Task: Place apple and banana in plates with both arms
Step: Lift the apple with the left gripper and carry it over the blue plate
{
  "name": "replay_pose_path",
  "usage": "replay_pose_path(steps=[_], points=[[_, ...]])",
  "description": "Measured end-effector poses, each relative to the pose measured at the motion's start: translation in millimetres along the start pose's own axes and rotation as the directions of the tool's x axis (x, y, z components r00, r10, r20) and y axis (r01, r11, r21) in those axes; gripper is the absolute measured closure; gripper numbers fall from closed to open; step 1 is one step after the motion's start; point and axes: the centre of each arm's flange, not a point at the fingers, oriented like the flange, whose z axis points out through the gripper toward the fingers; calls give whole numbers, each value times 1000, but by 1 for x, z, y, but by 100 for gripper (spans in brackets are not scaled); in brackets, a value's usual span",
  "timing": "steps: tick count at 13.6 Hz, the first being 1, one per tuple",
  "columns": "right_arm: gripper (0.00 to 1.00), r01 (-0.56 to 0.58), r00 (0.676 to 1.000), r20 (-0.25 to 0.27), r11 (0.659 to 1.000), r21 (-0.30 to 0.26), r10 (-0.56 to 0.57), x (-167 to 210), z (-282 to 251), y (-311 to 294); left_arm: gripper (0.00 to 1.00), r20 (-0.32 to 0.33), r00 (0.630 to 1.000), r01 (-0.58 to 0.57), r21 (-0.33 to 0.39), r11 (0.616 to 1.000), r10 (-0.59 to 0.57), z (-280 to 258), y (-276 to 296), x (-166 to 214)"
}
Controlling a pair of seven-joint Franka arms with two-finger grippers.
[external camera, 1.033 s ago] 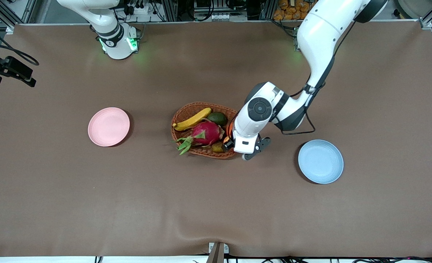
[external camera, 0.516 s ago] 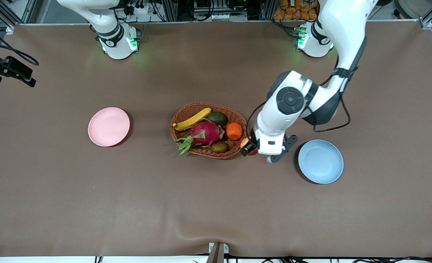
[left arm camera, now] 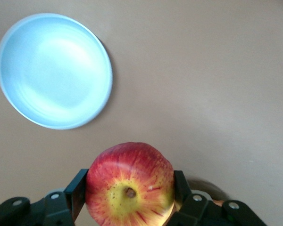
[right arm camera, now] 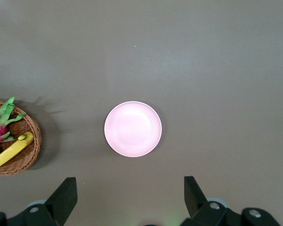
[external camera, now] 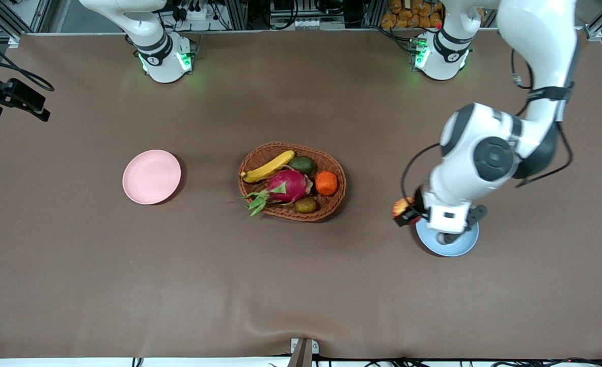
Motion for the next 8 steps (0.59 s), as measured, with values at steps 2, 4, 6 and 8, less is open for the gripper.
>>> replay_pose_path(steps=[2, 4, 6, 8], points=[[0, 3, 1000, 7, 1000, -1, -3, 2, 4, -1, 23, 25, 999, -45, 27, 999, 44, 8, -26, 23], [0, 7, 999, 40, 1000, -4, -6, 12, 20, -4, 23, 53, 997, -65, 48, 997, 62, 23, -55, 44], [0, 14, 997, 81, 1000, -6, -13, 25, 43, -7, 23, 84, 995, -63, 67, 996, 57, 43, -78, 61], [0, 23, 994, 107, 1000, -5, -22, 34, 59, -13, 23, 98, 994, -60, 79, 995, 53, 66, -87, 71]])
